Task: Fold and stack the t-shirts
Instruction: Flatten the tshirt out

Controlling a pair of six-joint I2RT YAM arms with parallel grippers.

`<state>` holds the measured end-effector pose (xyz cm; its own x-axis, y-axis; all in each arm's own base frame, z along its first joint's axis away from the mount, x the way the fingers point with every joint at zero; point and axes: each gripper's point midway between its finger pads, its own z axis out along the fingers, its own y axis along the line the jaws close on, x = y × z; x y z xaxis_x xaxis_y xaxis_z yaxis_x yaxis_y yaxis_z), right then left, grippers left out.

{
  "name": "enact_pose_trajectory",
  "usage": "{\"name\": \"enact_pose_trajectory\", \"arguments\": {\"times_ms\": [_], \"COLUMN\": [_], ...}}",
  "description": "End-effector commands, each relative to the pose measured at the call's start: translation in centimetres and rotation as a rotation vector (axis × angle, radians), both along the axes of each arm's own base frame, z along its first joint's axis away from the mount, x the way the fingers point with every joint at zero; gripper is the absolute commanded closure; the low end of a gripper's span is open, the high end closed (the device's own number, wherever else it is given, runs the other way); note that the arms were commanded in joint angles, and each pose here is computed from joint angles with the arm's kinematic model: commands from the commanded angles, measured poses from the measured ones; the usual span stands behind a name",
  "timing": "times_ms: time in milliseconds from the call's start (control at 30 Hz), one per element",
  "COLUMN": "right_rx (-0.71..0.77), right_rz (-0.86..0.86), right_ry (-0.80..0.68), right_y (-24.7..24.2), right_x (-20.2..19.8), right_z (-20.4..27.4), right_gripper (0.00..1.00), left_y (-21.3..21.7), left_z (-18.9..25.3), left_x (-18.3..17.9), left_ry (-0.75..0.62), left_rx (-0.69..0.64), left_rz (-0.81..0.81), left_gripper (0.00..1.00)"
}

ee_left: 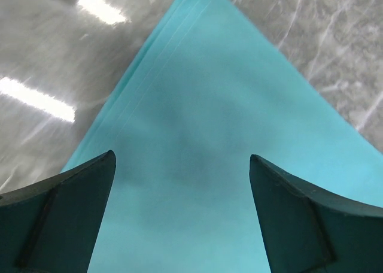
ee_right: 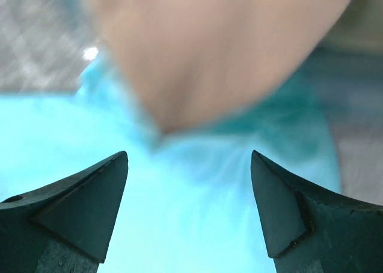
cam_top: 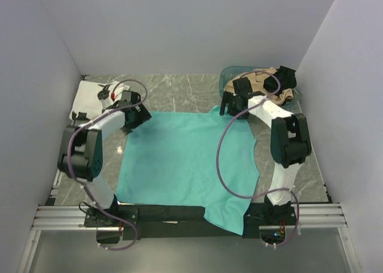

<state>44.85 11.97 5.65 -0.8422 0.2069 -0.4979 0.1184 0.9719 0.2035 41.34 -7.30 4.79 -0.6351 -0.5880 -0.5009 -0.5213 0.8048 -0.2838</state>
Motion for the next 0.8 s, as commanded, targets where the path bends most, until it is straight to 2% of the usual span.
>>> {"name": "enact_pose_trajectory", "arguments": {"times_ms": [0, 133, 233, 333, 500, 633, 767], "right_rx": [0.011, 0.034, 0.058, 0.082, 0.105, 0.107, 0.135], "right_rz": [0.071, 0.075, 0.076, 0.075, 0.060, 0.055, 0.074], "right_ry": [-0.126, -0.172, -0.162, -0.201, -0.214, -0.217, -0.208], "right_y": [2.2, 2.9, 3.1, 3.1, 2.7, 2.4, 3.1], "right_x": [-2.1, -5.3, -7.3, -8.8, -10.6, -11.2, -11.4], "right_z": [5.0, 6.3, 5.8, 7.3, 7.1, 7.1, 6.9], "right_gripper": [0.11, 0.10, 0.10, 0.10, 0.10, 0.09, 0.09], "left_y": [1.4, 1.7, 0.4, -0.8, -1.6, -2.0, -2.6], "left_z": [3.9, 3.2, 3.3, 2.9, -0.2, -0.9, -0.6], "left_x": [-2.9, -8.8, -12.8, -17.3, -24.7, -28.4, -29.5], "left_ry": [-0.041, 0.034, 0.057, 0.116, 0.254, 0.312, 0.301], "left_rx": [-0.001, -0.033, -0.037, -0.002, -0.051, -0.101, -0.154], "left_rz": [0.079, 0.165, 0.152, 0.152, 0.175, 0.222, 0.215], "left_gripper": [0.01, 0.01, 0.01, 0.00, 0.00, 0.01, 0.01]}}
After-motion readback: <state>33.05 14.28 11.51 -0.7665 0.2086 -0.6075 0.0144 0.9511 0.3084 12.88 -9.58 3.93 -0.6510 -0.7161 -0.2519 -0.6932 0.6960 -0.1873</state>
